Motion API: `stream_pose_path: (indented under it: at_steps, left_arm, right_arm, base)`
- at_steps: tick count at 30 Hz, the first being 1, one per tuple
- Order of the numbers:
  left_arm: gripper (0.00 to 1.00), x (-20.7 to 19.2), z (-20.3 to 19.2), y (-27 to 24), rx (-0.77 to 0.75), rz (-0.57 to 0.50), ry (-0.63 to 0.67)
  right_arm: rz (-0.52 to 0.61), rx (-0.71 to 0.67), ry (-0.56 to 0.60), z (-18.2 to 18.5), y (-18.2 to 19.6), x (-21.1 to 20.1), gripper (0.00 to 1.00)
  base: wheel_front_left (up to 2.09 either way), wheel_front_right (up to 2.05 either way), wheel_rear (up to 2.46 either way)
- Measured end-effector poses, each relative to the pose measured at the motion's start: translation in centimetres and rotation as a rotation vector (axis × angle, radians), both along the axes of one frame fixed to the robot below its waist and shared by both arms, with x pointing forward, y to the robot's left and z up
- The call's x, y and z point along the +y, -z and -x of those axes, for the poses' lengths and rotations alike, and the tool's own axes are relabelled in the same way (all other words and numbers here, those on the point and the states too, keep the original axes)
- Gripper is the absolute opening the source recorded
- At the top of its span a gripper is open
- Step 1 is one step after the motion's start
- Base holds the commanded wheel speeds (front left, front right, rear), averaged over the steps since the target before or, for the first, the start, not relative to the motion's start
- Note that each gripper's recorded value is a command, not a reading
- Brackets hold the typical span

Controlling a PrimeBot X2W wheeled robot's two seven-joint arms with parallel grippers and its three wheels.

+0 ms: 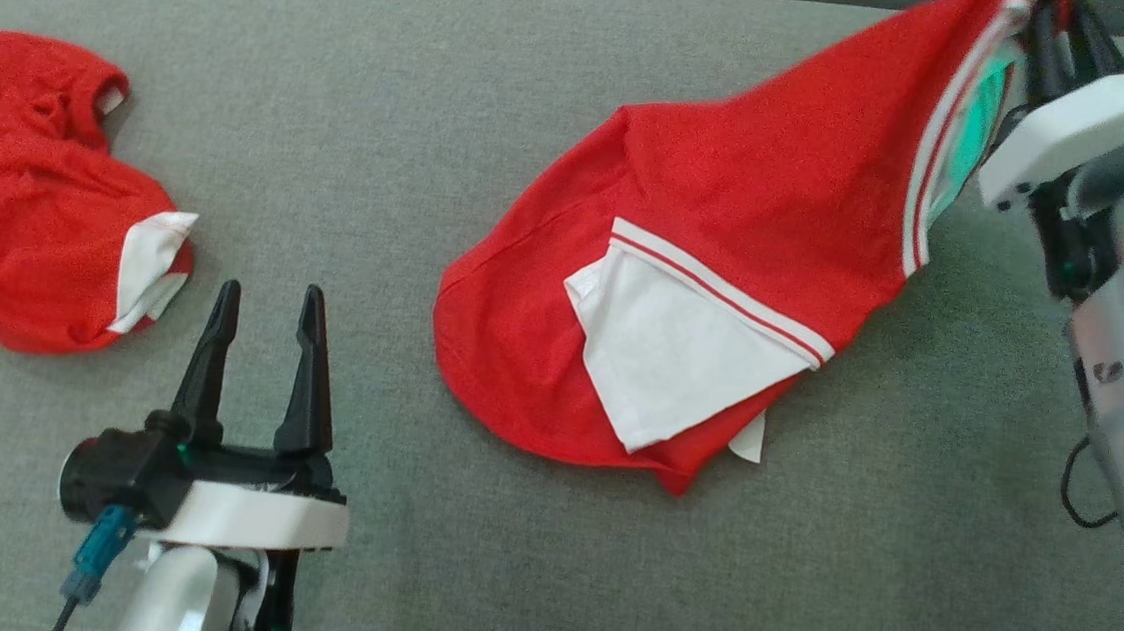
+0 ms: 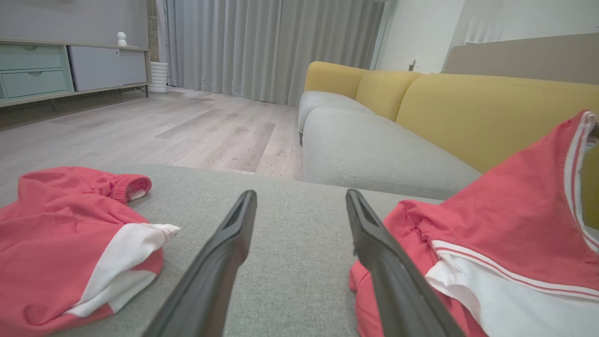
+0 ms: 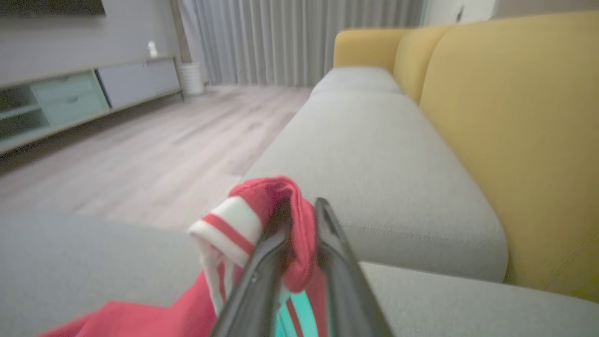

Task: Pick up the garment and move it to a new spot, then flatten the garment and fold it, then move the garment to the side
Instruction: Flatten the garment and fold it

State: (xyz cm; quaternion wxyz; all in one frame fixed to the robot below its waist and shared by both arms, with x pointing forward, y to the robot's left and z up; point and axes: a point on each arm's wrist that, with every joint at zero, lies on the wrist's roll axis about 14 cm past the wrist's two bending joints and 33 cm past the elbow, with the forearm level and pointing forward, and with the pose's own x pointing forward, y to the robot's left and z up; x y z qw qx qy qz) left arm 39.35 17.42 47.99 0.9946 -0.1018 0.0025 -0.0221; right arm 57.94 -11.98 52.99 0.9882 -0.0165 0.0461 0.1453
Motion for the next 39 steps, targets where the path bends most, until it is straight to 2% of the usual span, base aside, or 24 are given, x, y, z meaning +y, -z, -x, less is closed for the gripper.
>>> stream_pose_path:
  at_steps: [5, 9, 11, 15, 17, 22, 26, 32, 39]
  left_arm:
    - [1.00, 0.2, 0.1, 0.0, 0.001, 0.007, -0.012]
    - [1.00, 0.1, 0.1, -0.8, -0.023, 0.007, -0.010]
    - [1.00, 0.3, 0.1, -1.2, -0.036, 0.006, -0.016]
    - [1.00, 0.1, 0.4, -1.5, -0.045, 0.009, -0.012]
    - [1.00, 0.1, 0.8, -1.3, -0.040, 0.012, -0.009]
    - [1.00, -0.1, 1.7, -0.7, -0.020, 0.016, -0.003]
    - [1.00, -0.1, 1.6, -0.6, -0.017, 0.016, -0.004]
    - [1.00, 0.3, 1.7, -0.1, -0.002, 0.005, -0.014]
    - [1.00, 0.6, 1.9, 0.1, 0.003, 0.006, -0.021]
  right_arm:
    - [0.161, 0.264, -0.048, 2.4, 6.3, 0.8, 1.00]
    - [0.223, 0.330, -0.063, 4.6, 8.0, 0.1, 1.00]
    - [0.249, 0.312, -0.088, 5.6, 7.8, 0.2, 1.00]
    - [0.216, 0.262, -0.131, 7.2, 7.0, 1.2, 1.00]
    - [0.123, 0.271, -0.146, 8.7, 6.9, 2.2, 1.00]
    - [0.001, 0.423, -0.170, 13.7, 9.9, 3.5, 1.00]
    - [-0.070, 0.512, -0.161, 15.5, 11.5, 4.7, 1.00]
    - [-0.072, 0.533, -0.176, 15.3, 11.5, 6.8, 1.00]
    - [0.005, 0.570, -0.132, 14.7, 12.3, 5.8, 1.00]
  base:
    - [0.00, 0.00, 0.00]
    - [0.00, 0.00, 0.00]
    - [0.00, 0.00, 0.00]
    - [0.00, 0.00, 0.00]
    - [0.00, 0.00, 0.00]
    - [0.00, 0.00, 0.00]
    - [0.00, 0.00, 0.00]
    - [0.00, 0.00, 0.00]
    - [0.00, 0.00, 0.00]
